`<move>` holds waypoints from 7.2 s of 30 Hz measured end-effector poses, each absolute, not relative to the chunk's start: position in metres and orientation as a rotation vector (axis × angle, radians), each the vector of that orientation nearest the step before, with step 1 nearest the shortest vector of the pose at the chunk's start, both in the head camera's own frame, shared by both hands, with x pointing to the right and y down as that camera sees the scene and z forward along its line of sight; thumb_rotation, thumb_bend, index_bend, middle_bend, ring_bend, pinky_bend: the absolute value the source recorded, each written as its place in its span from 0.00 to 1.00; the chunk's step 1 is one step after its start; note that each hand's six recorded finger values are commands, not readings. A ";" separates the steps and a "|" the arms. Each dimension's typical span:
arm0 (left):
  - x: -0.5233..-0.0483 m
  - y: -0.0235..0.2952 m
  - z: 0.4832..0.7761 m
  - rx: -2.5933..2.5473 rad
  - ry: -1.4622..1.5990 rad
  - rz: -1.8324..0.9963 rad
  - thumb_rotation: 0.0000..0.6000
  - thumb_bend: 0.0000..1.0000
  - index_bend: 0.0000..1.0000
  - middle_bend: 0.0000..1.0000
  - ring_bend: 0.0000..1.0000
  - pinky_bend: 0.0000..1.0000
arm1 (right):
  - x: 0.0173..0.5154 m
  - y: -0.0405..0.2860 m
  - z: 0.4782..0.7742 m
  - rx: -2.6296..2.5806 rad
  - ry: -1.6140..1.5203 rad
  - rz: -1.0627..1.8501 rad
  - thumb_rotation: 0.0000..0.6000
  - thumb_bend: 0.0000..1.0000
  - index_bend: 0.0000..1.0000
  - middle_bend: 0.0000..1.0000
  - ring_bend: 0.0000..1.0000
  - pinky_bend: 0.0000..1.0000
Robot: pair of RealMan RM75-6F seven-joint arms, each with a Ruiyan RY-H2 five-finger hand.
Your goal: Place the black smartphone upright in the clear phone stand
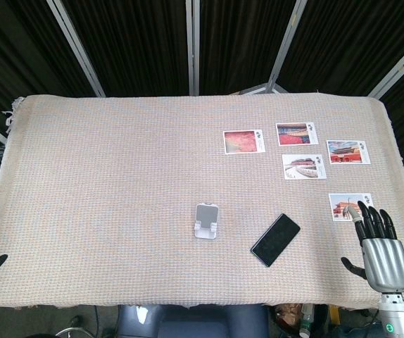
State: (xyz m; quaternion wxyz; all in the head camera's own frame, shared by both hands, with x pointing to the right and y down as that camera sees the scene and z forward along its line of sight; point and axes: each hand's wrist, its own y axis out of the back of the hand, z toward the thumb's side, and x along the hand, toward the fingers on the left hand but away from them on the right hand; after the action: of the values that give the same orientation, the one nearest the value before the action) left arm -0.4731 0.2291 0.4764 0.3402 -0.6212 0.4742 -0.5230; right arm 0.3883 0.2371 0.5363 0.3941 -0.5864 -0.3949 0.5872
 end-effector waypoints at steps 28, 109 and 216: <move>-0.476 0.219 0.508 -1.554 1.171 -1.506 1.00 0.00 0.00 0.00 0.00 0.00 | 0.286 0.190 0.662 -1.930 -0.037 0.889 1.00 0.00 0.00 0.03 0.00 0.00; -0.496 0.208 0.525 -1.537 1.214 -1.598 1.00 0.00 0.00 0.00 0.00 0.00 | 0.113 0.171 0.624 -0.686 0.184 0.304 1.00 0.32 0.48 0.45 0.31 0.15; -0.479 0.209 0.519 -1.570 1.212 -1.479 1.00 0.00 0.00 0.00 0.00 0.00 | 0.326 0.139 0.573 -1.031 -0.354 0.954 1.00 0.00 0.00 0.00 0.00 0.00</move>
State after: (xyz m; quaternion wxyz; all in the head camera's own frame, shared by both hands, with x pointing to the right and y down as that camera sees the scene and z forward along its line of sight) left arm -0.4791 0.2092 0.5188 0.3273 -0.5996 0.4629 -0.5648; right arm 0.3264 0.1387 0.5734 0.7491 -0.4715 -0.1617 0.4363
